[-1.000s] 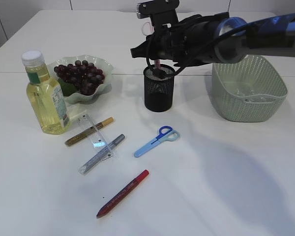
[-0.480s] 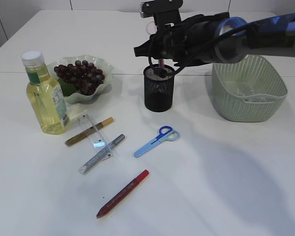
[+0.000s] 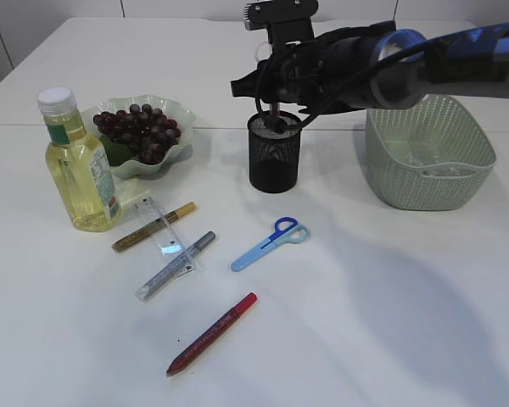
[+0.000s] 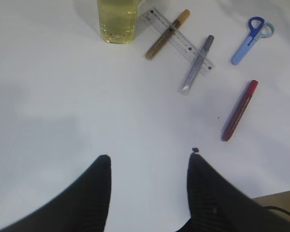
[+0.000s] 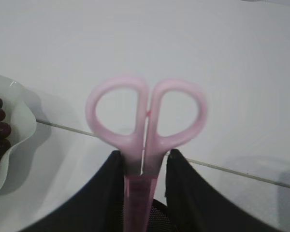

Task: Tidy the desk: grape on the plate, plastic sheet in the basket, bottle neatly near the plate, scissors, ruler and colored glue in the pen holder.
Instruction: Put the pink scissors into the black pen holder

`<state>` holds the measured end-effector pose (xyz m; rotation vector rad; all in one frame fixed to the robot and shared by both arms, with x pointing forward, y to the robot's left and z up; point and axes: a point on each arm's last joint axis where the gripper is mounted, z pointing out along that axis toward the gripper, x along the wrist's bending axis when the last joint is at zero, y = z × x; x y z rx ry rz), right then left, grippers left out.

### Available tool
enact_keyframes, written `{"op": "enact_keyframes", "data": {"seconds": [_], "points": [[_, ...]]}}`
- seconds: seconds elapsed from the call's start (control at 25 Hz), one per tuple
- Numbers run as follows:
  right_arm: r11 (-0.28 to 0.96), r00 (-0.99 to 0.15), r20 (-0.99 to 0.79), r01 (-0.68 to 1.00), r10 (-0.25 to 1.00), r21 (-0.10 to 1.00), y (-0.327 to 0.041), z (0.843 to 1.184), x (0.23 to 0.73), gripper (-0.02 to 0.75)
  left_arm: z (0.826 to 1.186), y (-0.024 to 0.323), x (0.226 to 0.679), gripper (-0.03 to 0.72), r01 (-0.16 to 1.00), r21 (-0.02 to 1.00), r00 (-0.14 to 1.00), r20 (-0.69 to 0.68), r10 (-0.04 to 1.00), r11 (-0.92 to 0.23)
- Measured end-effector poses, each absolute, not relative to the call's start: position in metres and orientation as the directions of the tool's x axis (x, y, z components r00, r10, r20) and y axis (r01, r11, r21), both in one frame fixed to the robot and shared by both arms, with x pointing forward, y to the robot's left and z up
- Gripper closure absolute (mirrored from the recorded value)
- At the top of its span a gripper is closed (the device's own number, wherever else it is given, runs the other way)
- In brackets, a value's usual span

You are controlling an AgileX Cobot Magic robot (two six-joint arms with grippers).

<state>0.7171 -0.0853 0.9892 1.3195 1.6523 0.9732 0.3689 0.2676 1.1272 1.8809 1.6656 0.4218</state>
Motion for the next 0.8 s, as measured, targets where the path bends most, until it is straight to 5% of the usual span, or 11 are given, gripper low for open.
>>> {"op": "enact_keyframes", "data": {"seconds": [0.8], "points": [[0.165,-0.125,-0.123,0.415,0.984,0.895,-0.09,1.002,0.711,0.467,1.127,0.268,0.369,0.316,0.788,0.614,0.168,-0.143,0.975,-0.046]]}}
